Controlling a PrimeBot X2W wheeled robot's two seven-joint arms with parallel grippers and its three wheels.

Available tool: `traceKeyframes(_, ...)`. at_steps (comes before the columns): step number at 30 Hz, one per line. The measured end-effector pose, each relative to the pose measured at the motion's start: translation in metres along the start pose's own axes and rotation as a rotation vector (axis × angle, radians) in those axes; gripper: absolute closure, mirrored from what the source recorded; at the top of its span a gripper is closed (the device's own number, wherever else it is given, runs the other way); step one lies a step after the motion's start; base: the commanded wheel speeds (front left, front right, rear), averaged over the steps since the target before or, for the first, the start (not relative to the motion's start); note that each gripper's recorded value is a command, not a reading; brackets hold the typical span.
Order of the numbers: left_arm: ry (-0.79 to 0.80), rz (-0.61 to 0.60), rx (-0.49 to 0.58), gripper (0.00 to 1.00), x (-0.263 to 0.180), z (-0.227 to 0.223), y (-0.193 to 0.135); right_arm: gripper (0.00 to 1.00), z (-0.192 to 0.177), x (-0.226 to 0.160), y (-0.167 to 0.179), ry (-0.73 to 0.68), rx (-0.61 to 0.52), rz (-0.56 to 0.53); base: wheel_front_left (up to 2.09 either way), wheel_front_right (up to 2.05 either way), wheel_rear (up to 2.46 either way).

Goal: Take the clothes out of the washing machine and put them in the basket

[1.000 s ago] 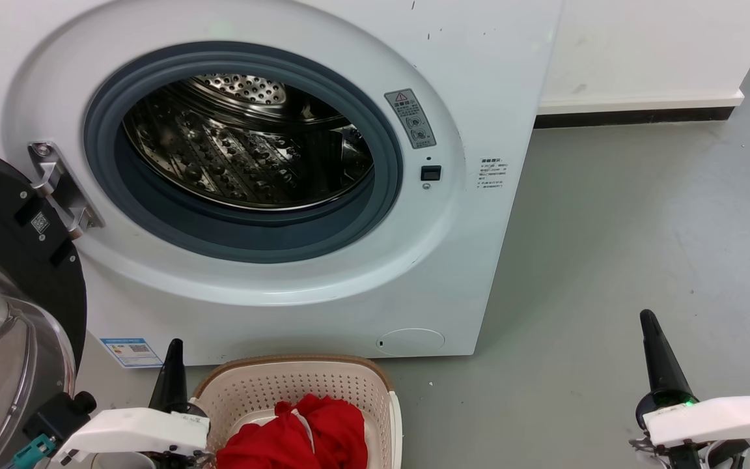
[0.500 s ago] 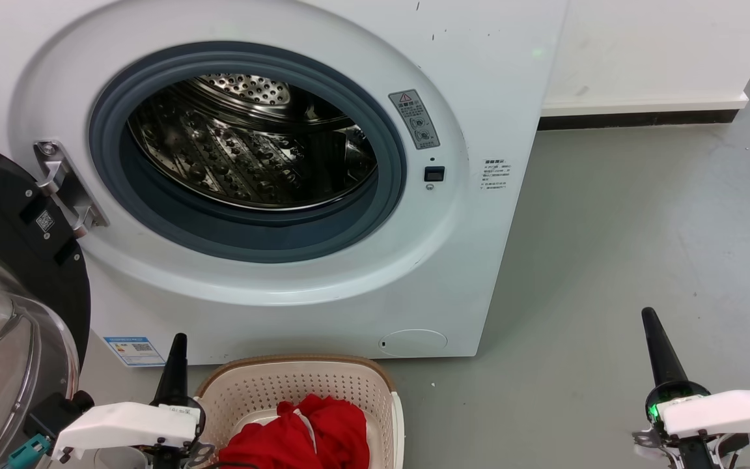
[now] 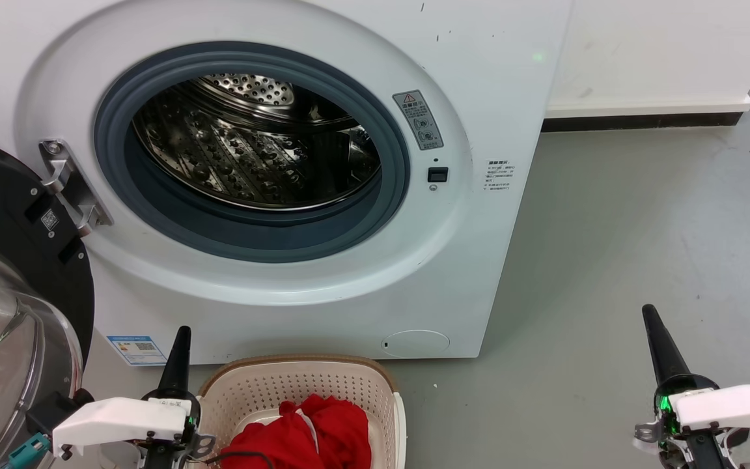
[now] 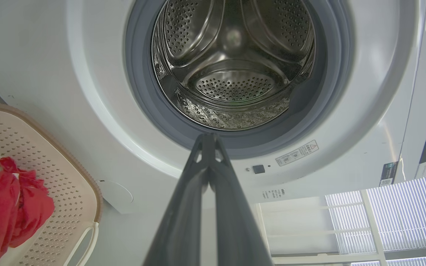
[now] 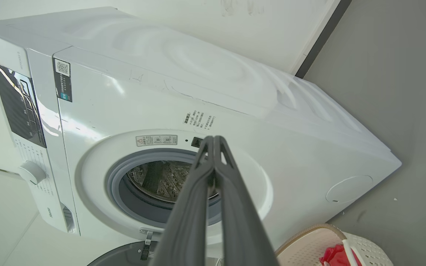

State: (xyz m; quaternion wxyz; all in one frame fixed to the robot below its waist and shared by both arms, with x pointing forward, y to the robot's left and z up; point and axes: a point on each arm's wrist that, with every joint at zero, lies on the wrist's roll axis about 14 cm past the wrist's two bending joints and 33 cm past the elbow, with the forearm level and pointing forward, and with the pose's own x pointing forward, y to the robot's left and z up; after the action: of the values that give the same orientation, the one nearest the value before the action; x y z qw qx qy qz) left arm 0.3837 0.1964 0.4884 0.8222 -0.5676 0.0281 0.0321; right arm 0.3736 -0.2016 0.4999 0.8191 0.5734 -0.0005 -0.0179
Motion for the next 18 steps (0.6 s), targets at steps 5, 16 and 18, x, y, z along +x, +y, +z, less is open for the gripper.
traceKeyframes(5,0.004,-0.004,-0.048,1.00,0.0001,0.0003,-0.0007,1.00,0.0004,0.0027,0.0014,0.002,0.045,0.003,0.00,0.00,0.00)
traceKeyframes(16,0.005,-0.020,-0.139,1.00,0.0008,0.0019,-0.0035,1.00,0.0002,0.0045,0.0004,0.009,0.131,-0.001,0.00,0.00,0.00)
traceKeyframes(18,0.007,-0.031,-0.164,1.00,0.0017,0.0026,-0.0061,1.00,0.0001,0.0053,0.0002,0.012,0.155,-0.001,0.00,0.00,0.00)
